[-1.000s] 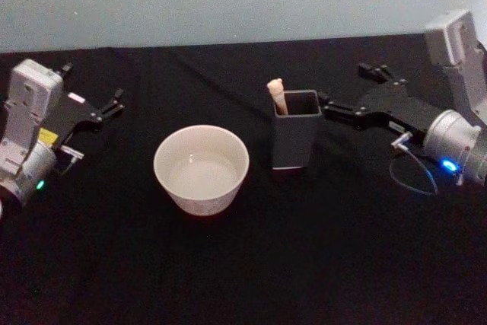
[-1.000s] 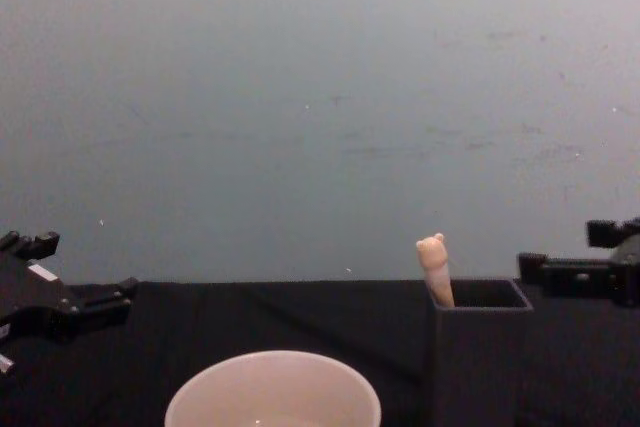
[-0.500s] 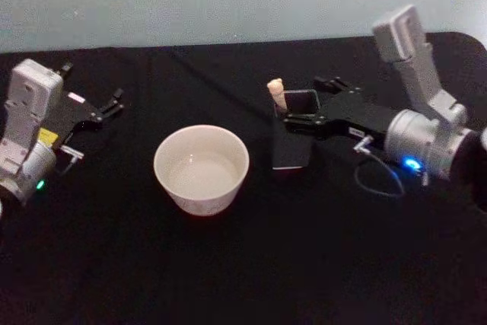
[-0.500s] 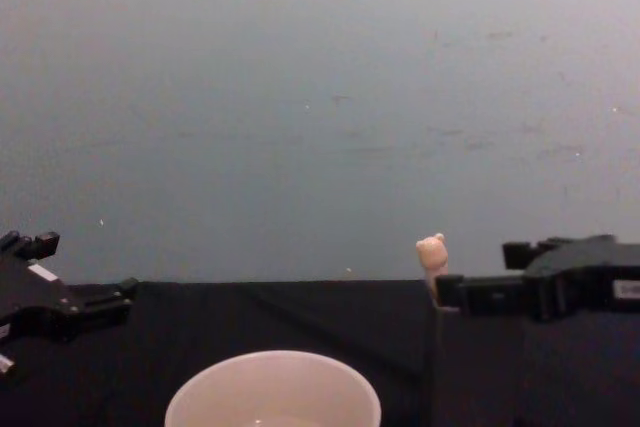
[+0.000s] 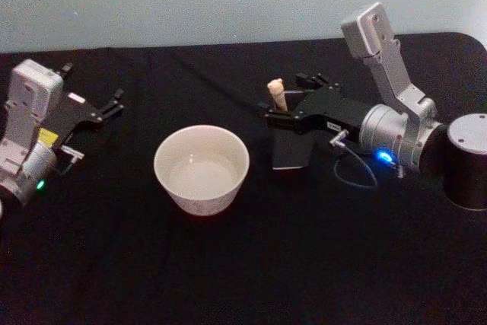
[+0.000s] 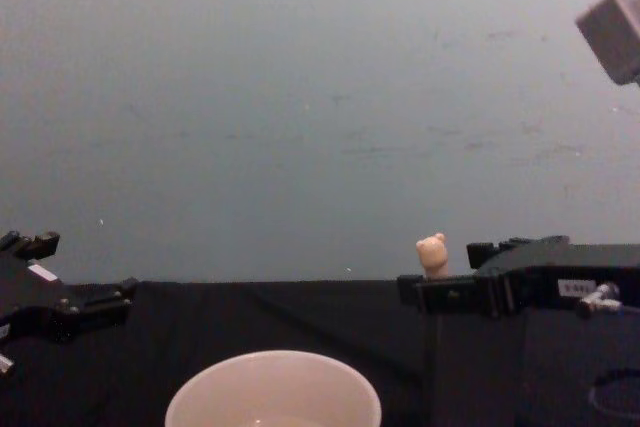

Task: Pick up the stirring spoon with one hand, stir inside the cup, then place it back in its original position.

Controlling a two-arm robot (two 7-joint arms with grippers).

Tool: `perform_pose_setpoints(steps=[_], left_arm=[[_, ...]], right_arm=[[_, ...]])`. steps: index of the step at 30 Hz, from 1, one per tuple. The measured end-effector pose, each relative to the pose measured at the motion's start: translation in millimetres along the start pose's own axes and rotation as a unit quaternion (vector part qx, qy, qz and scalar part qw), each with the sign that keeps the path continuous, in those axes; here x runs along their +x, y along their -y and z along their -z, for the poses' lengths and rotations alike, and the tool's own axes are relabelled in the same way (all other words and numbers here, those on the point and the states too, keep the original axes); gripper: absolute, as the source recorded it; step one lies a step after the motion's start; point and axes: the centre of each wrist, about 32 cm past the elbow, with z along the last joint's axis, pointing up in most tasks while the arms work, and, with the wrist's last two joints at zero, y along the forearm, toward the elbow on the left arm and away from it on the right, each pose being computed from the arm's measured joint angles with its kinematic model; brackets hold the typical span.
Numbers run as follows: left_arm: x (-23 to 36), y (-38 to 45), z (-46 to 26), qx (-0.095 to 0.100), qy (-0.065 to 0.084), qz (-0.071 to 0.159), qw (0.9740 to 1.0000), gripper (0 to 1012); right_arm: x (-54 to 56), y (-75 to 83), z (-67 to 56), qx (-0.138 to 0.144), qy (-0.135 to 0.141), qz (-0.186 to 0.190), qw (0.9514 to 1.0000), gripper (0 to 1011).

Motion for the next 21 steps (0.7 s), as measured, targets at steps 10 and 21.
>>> perform_pose_setpoints(steps=[10,21], left_arm=[[0.0,0.0,0.0,0.0,0.0,0.0,1.0,1001],[0.0,0.0,0.0,0.0,0.0,0.0,1.0,1001]], right_arm=[[-1.5,-8.5,-1.5,0.003,-0.001,0.004,1.0,1002],[-1.5,-11.4,-1.8,0.001,0.002,0.007,1.0,1002]])
